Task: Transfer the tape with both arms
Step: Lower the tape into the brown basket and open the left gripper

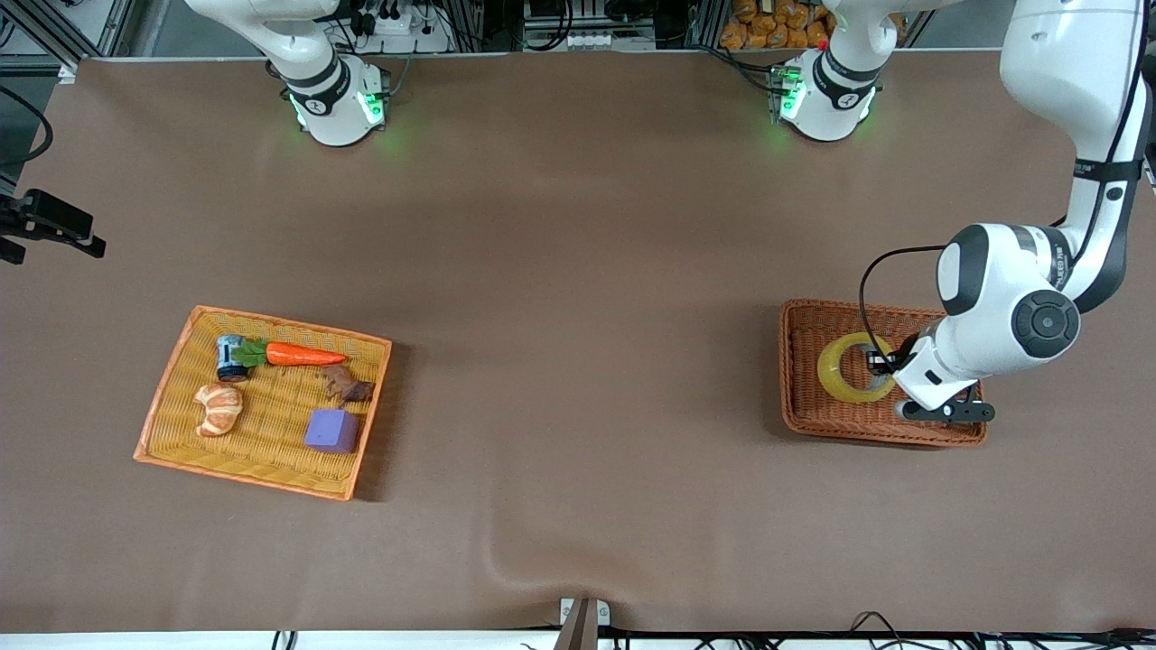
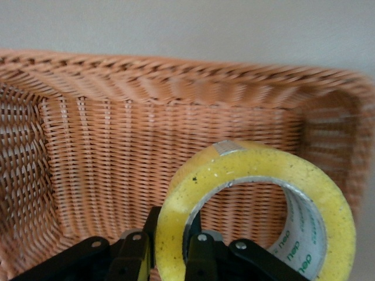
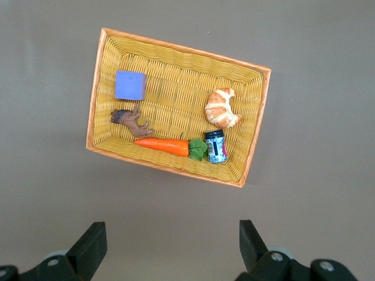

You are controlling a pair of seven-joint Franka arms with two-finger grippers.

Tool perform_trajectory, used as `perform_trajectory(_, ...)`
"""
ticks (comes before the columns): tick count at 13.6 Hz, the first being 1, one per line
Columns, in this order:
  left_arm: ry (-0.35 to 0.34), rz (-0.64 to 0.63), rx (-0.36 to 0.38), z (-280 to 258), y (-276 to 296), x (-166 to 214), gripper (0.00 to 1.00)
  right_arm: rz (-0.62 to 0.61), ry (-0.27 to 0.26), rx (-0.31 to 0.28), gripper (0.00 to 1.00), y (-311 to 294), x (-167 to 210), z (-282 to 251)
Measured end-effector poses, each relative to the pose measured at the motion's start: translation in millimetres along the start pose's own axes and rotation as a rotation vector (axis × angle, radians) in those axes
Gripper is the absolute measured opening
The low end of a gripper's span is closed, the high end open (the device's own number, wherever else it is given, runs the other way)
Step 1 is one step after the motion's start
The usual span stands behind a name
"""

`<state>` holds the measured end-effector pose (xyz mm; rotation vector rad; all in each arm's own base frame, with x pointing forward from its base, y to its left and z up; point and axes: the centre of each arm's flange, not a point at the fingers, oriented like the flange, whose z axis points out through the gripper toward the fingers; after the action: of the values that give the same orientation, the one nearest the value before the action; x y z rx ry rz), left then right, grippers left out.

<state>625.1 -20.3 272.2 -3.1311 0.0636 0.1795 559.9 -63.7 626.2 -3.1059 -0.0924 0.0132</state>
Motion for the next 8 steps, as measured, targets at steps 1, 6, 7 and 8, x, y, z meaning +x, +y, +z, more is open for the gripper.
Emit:
perform_trajectory(1, -0.006, -0.002, -0.006, 14, -14, -2, 0.22, -0.001, 0.000, 0.000, 1.00, 0, 0, 0)
perform_trajectory(6, -0.025, 0.002, -0.016, 38, -24, -3, 0.22, 0.001, 0.000, 0.000, 1.00, 0, 0, 0)
perform_trajectory(7, -0.023, 0.004, -0.016, 37, -22, -2, 0.30, 0.000, 0.000, 0.000, 1.00, 0, 0, 0)
perform_trajectory(8, -0.019, 0.007, -0.013, 35, -22, -1, 0.38, 0.000, 0.000, 0.000, 1.00, 0, 0, 0)
